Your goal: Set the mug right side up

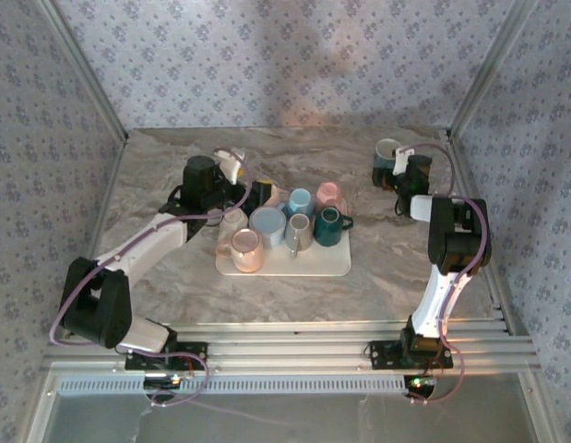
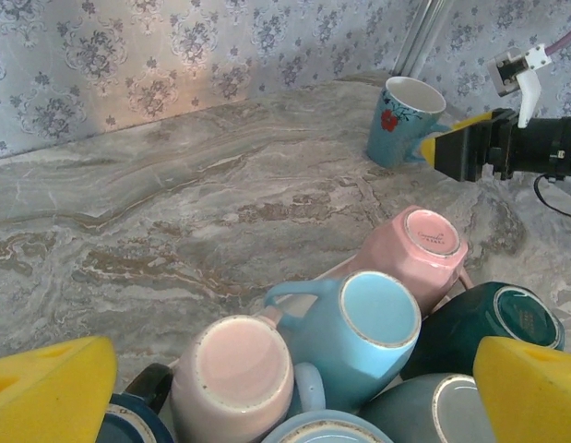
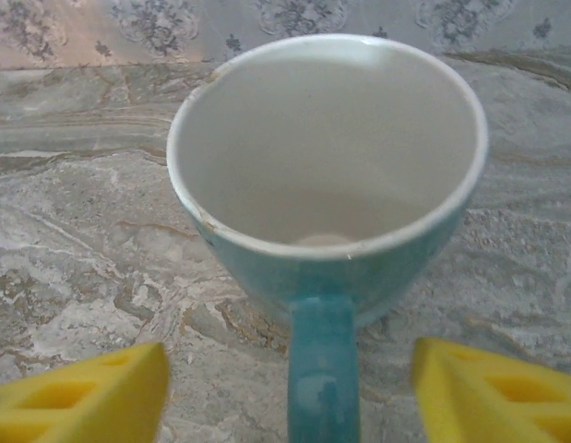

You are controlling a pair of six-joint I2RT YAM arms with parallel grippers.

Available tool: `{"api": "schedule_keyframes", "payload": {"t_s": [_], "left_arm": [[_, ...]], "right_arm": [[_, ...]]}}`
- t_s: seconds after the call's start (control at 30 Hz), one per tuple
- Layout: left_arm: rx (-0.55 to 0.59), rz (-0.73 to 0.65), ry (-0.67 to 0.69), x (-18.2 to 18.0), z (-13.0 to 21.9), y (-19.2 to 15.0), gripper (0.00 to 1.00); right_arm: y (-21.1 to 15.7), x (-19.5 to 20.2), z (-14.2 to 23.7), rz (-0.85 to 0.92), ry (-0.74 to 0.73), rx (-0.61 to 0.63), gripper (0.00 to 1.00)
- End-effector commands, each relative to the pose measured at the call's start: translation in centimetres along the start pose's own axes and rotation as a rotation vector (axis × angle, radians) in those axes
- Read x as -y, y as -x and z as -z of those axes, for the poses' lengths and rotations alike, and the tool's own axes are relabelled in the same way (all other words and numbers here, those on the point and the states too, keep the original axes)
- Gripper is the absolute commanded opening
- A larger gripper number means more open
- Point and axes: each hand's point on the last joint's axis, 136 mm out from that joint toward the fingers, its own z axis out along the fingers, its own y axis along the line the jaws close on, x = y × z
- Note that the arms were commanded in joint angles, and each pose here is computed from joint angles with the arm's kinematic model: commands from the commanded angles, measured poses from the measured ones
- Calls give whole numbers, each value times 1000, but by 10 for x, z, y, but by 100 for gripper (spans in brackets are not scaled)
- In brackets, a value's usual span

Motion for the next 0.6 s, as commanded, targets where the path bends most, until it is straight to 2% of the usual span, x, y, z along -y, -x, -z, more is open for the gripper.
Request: {"api": "schedule_keyframes", "payload": {"t_s": [0.0, 0.07, 0.13, 0.3, 0.37, 0.57], "left_arm": [[1, -15, 8, 1, 0, 2, 99], [2, -15, 11, 1, 1, 2, 99], [8, -19, 12, 1, 2, 3, 100], [17, -11, 22, 0, 6, 3, 99], [18, 8, 28, 0, 10, 1, 99], [-31, 194, 27, 6, 29, -19, 98]], "right_arm": [[13, 7, 19, 0, -50, 15, 81], [8, 15, 29, -24, -90, 0, 85], [5, 23, 42, -51, -124, -7, 94], [2, 27, 100, -119, -191, -45, 94], [7, 5, 126, -121, -130, -72, 91], [-2, -121, 188, -36, 272, -231, 87]]}}
